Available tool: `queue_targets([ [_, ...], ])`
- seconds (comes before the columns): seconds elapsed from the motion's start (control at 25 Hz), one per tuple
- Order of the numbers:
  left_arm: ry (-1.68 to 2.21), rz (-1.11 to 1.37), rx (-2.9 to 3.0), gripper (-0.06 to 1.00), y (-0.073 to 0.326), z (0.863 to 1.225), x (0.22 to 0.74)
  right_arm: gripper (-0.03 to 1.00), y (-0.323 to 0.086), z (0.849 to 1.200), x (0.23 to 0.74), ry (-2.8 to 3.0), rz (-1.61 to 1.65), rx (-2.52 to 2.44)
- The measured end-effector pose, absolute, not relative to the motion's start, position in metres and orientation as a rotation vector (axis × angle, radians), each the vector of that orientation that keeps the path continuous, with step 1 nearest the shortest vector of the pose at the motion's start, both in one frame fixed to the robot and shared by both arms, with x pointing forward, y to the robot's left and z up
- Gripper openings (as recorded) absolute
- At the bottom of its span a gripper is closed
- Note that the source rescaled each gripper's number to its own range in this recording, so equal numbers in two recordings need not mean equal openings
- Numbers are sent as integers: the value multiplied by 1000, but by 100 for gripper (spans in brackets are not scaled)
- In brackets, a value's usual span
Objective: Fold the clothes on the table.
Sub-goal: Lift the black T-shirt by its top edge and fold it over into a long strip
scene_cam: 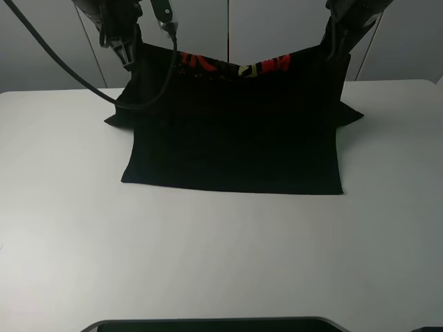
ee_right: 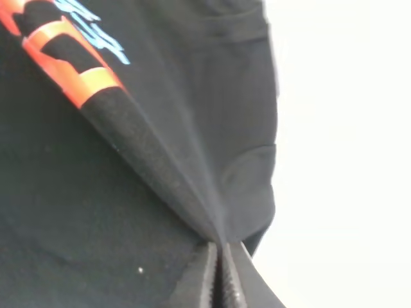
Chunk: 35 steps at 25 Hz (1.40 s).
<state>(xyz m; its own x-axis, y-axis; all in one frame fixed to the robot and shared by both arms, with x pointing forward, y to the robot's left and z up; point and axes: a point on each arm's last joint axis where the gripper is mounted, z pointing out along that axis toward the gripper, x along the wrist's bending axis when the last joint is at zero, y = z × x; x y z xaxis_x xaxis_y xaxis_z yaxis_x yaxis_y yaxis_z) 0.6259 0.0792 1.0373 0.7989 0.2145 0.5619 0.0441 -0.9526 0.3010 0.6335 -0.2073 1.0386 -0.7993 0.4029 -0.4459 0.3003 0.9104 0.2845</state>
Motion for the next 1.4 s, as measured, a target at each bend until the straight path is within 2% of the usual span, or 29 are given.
queue_targets([
  [0.44,235,1094,2567,0,75,1072,639,0,-215,1055,642,2469,145,444],
  [0.88,304,1139,2494,0,75,1102,642,0,-214,1106,642,2362,208,463],
  [1.04,309,1073,2556,0,78,1101,636,0,-213,1102,634,2472,196,411],
  [1.4,217,672,2786,0,80,1084,612,0,-203,1091,609,2786,274,307],
])
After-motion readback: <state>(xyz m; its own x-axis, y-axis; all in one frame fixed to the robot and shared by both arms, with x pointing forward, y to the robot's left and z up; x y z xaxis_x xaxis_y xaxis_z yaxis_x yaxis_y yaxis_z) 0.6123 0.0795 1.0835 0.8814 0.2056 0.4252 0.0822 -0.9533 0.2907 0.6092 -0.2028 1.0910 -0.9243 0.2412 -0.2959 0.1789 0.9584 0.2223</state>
